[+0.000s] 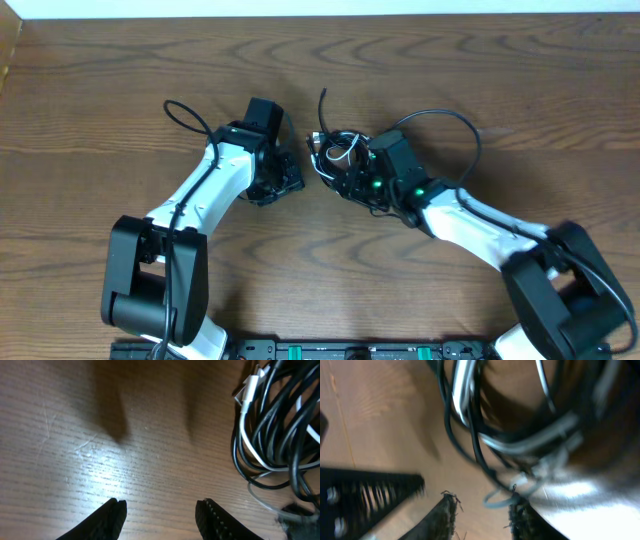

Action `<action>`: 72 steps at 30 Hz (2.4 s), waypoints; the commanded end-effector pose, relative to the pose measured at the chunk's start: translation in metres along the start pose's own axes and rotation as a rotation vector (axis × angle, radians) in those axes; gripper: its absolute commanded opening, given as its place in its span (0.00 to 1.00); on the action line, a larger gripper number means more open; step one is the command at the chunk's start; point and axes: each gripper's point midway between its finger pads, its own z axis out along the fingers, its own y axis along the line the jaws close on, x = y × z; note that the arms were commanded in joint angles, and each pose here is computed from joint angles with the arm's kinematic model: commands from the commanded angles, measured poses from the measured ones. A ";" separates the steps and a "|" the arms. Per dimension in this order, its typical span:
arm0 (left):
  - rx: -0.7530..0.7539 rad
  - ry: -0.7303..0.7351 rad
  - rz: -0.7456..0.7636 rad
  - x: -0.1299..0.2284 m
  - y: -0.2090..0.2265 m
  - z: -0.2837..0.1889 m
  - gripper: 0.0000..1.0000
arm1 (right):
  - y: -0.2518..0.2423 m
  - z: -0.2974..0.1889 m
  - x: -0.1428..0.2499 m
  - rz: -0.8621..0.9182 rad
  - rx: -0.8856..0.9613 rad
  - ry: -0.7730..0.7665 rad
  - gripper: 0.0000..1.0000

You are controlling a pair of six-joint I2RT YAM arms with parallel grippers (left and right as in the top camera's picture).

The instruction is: Untangle cables

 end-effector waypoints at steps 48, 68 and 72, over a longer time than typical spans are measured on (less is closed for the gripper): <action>-0.115 -0.069 0.261 -0.022 -0.007 0.081 0.08 | -0.029 -0.014 -0.011 -0.120 -0.041 0.127 0.01; -0.445 0.252 0.118 0.031 0.104 0.044 0.08 | -0.025 -0.013 -0.007 -0.127 -0.055 0.142 0.01; -0.486 0.308 0.099 0.041 0.116 0.035 0.08 | -0.025 -0.013 -0.007 -0.127 -0.055 0.142 0.01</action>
